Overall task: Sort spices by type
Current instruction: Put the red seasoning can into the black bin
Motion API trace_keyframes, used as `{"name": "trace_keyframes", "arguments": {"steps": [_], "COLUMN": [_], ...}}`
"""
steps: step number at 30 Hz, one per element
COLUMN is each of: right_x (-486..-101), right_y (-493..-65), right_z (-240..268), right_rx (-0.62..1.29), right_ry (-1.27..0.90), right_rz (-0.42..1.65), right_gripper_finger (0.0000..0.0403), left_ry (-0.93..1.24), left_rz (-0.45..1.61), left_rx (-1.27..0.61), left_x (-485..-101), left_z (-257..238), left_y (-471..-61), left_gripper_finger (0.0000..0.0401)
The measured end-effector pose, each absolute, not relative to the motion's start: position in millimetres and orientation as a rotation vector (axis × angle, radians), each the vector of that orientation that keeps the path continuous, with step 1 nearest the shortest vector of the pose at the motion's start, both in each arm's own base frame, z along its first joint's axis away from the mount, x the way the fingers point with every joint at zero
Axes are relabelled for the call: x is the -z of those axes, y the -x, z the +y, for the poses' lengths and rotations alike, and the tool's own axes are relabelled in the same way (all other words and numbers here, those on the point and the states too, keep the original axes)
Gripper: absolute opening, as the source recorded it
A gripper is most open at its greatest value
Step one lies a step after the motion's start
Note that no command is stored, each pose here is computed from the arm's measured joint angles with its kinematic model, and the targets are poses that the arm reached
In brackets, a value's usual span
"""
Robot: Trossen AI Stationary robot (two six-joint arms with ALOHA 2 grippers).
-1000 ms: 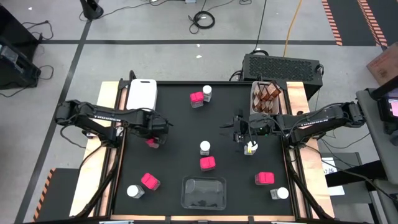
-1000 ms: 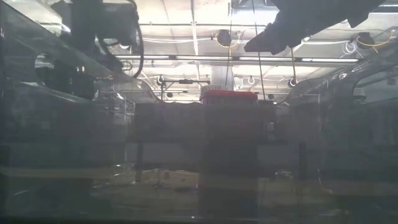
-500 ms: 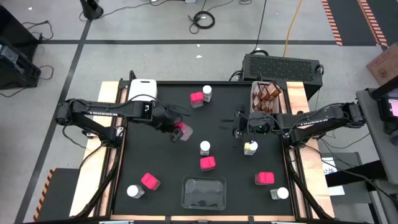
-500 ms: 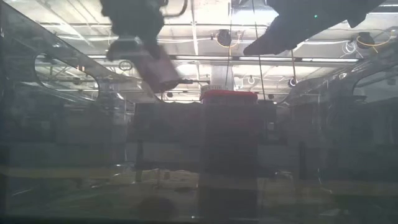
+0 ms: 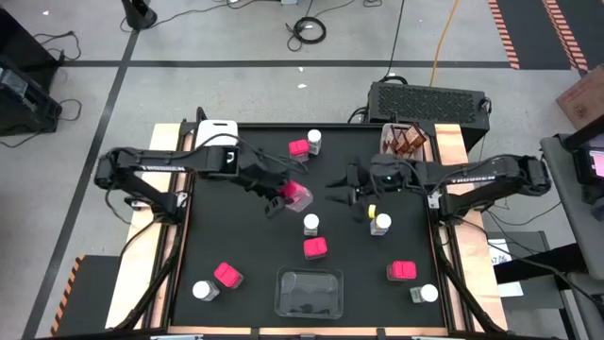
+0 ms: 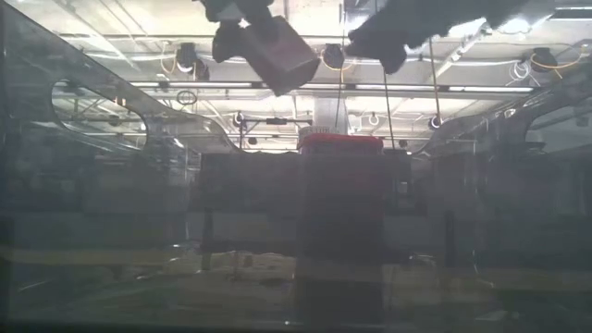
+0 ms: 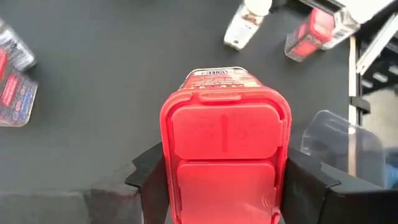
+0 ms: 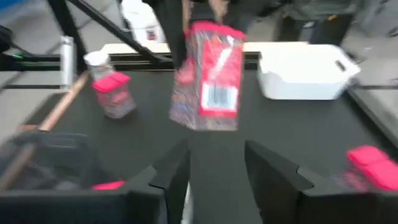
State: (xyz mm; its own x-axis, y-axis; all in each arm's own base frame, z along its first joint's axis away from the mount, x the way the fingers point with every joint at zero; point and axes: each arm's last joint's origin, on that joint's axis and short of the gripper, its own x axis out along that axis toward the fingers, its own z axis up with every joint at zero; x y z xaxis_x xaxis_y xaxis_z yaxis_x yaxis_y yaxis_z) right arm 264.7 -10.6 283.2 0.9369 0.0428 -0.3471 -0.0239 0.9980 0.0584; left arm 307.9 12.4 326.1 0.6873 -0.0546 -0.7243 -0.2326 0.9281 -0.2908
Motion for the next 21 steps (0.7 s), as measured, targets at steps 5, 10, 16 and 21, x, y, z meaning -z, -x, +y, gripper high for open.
{"name": "trace_keyframes", "arguments": {"steps": [5, 10, 16, 21], "right_x": [-297.0, -294.8, -284.4, -278.7], "right_y": [-287.4, -310.3, -332.8, -345.1], "right_z": [-10.0, -11.6, -12.9, -13.6], "right_rx": [-0.107, -0.109, -0.113, -0.120], "right_ry": [-0.156, -0.156, -0.133, -0.109], "right_rz": [0.441, 0.585, 0.604, 0.551], "right_gripper_finger": [0.0224, 0.0307, 0.0367, 0.0377], "left_ry": [0.281, 0.192, 0.147, 0.106], "left_rz": [0.914, 0.945, 0.939, 0.915], "left_rx": [-0.059, -0.017, 0.000, 0.022], "left_x": [-319.6, -314.2, -313.0, -314.4], "left_z": [8.7, 5.4, 3.5, -0.3], "left_y": [-325.6, -334.6, -337.4, -339.3], "left_gripper_finger": [0.0229, 0.0230, 0.0230, 0.0230]}}
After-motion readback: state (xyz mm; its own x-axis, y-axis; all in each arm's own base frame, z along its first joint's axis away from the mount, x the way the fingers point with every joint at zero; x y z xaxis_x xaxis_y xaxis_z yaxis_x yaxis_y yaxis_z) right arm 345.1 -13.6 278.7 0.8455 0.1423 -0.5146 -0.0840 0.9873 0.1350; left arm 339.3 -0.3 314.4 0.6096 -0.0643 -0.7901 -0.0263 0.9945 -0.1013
